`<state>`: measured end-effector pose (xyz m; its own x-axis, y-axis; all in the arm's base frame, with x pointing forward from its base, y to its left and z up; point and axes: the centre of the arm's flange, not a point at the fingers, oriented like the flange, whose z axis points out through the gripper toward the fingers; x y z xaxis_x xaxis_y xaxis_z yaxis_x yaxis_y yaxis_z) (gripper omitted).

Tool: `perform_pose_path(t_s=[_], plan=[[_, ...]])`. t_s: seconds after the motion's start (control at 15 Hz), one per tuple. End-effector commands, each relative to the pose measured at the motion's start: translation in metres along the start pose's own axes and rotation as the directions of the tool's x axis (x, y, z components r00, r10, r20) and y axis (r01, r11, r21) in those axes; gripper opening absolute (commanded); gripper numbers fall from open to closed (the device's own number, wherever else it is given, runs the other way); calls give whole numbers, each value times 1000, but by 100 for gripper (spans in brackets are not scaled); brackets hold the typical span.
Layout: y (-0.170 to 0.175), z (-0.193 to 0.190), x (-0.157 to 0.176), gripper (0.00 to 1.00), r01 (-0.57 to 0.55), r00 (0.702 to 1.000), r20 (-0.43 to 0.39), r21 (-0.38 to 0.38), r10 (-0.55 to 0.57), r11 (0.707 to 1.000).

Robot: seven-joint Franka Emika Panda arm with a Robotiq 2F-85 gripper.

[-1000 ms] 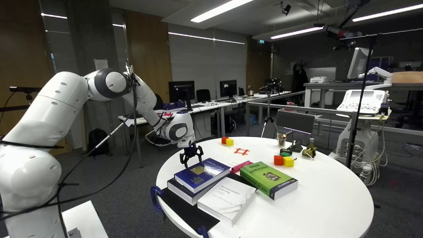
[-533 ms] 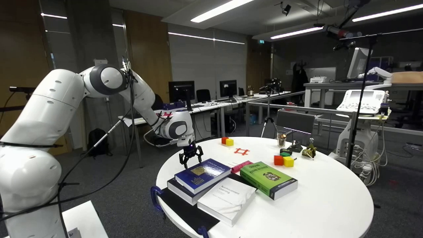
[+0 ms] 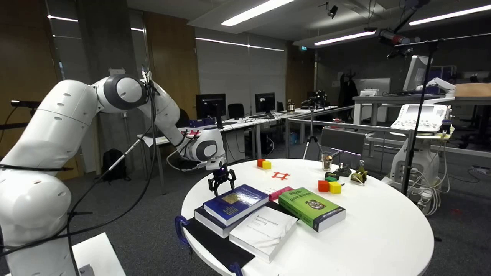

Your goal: Put the blue book on the white book

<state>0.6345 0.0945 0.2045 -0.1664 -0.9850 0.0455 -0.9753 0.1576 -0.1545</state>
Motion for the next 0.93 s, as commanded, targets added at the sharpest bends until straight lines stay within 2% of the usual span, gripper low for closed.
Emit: perform_pose_path(t_s=[0.0,0.4,0.87], plan=[[-2,-11,22,100,-36,999,-22,-11,36,999],[-13,-14,53,100,-83,996,-22,-10,82,997],[-13,-9,71,100,-96,994,-46,-24,95,995]])
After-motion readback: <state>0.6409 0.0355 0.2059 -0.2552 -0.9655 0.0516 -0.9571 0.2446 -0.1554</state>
